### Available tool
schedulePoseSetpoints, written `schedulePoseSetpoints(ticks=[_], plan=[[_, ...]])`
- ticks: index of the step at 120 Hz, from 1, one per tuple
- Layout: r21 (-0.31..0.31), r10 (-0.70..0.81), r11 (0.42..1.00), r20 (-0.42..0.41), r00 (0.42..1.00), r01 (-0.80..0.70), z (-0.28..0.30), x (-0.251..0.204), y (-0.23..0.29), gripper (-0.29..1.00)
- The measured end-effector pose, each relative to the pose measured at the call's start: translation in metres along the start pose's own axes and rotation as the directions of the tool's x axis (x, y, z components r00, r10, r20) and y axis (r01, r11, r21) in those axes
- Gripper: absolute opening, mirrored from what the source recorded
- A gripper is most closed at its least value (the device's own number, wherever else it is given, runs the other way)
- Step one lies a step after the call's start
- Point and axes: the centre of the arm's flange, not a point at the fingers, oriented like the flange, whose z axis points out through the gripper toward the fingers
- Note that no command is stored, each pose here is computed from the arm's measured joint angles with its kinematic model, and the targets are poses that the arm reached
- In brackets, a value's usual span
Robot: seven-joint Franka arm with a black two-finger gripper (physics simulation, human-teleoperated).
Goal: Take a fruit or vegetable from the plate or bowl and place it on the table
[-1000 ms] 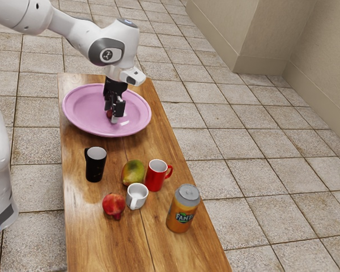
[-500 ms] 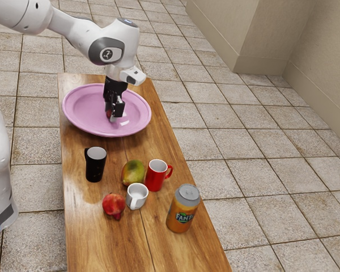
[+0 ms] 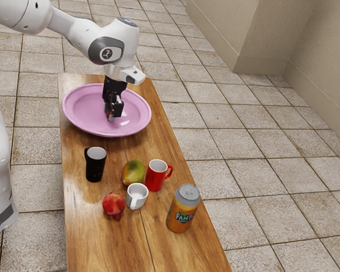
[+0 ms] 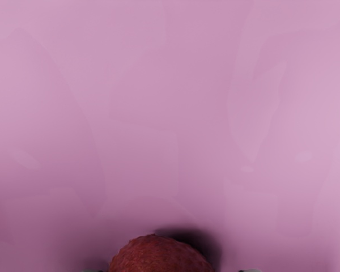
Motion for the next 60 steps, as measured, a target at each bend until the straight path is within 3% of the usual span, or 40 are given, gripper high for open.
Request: schedulePoseSetpoints(ticks=[60], plan=[[0.002, -0.016, 1.0, -0.009, 1.0, 0.016, -0.0061, 0.0006, -0.0003, 0.23]])
